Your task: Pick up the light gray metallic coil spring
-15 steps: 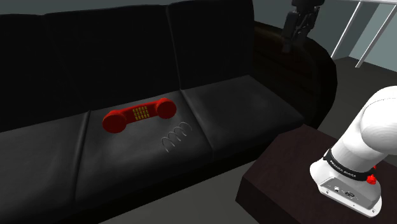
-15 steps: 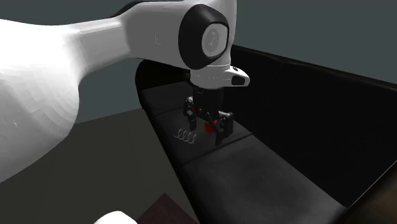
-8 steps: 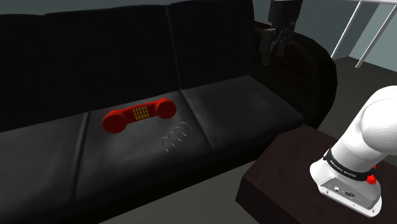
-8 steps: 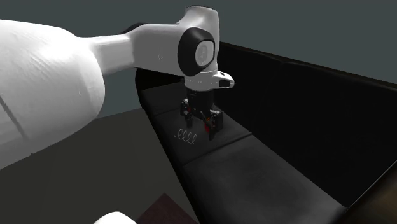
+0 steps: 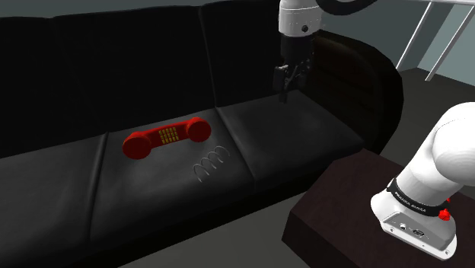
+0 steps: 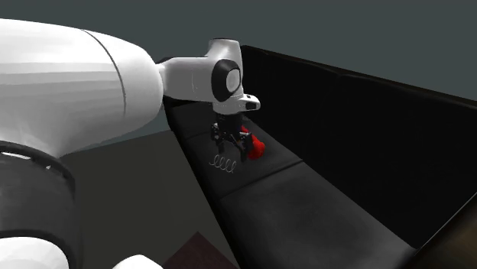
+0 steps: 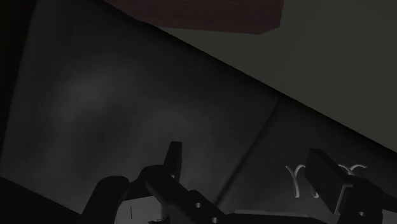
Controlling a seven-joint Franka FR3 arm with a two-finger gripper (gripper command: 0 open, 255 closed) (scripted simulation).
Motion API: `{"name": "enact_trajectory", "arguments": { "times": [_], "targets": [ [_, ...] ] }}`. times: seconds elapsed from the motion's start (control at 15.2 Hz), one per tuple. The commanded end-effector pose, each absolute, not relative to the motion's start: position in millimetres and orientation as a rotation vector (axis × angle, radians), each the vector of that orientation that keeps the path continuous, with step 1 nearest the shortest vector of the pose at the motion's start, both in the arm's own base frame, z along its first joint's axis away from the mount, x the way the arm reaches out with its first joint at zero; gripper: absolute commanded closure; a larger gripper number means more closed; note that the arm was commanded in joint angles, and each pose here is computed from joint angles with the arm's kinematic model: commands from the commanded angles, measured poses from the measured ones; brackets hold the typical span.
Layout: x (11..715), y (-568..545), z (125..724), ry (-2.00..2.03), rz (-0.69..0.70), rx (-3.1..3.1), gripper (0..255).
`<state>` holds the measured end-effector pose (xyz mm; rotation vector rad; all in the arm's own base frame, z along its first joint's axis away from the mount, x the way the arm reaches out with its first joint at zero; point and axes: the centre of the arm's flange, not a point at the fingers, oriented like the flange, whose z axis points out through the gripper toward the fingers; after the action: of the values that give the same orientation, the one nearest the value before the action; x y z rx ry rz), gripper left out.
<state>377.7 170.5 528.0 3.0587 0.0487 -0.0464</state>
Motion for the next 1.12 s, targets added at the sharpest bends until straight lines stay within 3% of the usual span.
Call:
{"name": "enact_trajectory", "arguments": {
  "times": [0.0, 1.06],
  "targets": [
    [391, 190, 510, 0.066, -0.042, 3.046, 0],
    [479, 346, 379, 0.199, -0.017, 2.928, 0]
  ]
}}
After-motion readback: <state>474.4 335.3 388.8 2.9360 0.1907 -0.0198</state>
